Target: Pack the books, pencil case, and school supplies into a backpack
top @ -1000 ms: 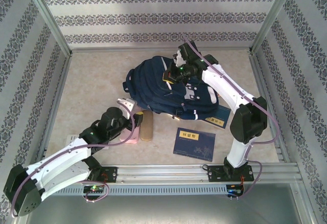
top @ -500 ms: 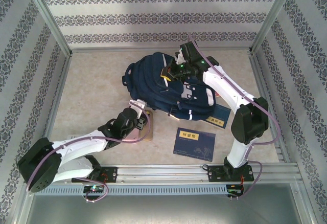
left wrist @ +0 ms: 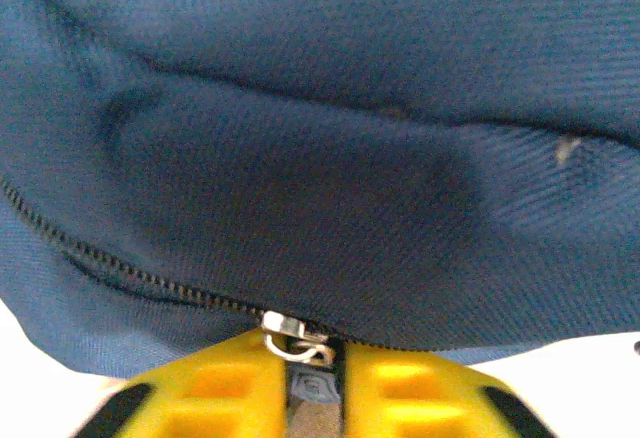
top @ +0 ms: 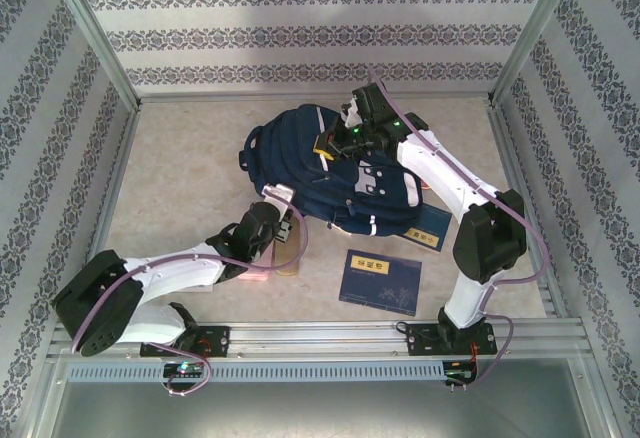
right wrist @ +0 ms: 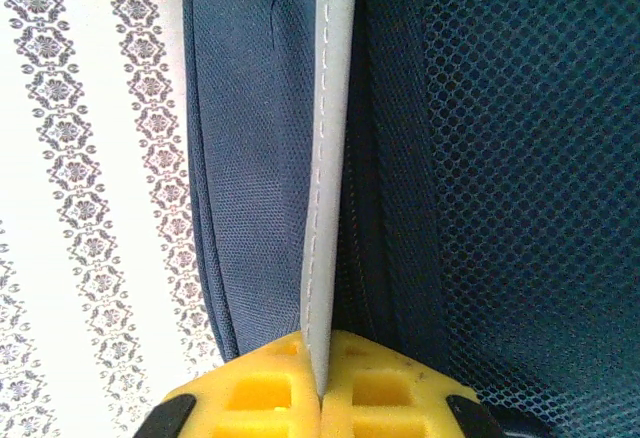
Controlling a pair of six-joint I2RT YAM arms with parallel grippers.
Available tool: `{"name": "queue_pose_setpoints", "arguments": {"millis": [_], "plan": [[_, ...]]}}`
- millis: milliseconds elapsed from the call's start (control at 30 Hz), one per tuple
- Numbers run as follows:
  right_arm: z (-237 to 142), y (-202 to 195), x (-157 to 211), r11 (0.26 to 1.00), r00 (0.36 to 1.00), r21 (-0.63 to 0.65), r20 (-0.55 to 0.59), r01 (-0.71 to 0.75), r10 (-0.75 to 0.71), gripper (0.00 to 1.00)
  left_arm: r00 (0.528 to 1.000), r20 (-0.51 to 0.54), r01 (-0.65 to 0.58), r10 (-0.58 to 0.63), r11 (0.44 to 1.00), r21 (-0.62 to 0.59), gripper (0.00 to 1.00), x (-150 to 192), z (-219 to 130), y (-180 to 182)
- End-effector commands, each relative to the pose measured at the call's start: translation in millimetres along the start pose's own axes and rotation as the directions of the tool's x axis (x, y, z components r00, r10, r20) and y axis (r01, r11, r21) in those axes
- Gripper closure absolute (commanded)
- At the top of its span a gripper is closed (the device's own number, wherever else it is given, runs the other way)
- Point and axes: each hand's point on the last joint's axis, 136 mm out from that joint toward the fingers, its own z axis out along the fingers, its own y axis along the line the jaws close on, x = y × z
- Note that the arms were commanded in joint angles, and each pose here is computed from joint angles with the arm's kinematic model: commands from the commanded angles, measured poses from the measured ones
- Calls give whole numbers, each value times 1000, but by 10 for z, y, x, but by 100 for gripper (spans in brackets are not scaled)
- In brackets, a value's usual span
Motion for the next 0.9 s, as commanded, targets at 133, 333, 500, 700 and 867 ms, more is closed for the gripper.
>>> {"name": "queue_pose_setpoints", "arguments": {"millis": [133, 333, 500, 700, 867], "plan": [[-302, 406, 45, 990, 997, -118, 24, 77, -75, 100, 999, 40, -11, 11, 1000, -10, 100, -164, -7, 45], [-315, 364, 59, 990, 995, -92, 22, 104, -102, 100, 999, 51, 11, -8, 999, -46, 100, -161, -130, 243], [-315, 307, 116, 985, 987, -59, 4, 162, -162, 100, 998, 61, 36, -33, 998, -46, 100, -208, -203, 376], [-364, 273, 153, 971, 971, -20, -3, 240, -240, 100, 998, 25, 53, -52, 997, -47, 100, -220, -191, 516], [-370, 318, 231, 949, 949, -10, -27, 314, -314, 100, 998, 20, 68, -67, 997, -46, 100, -292, -201, 604]]}}
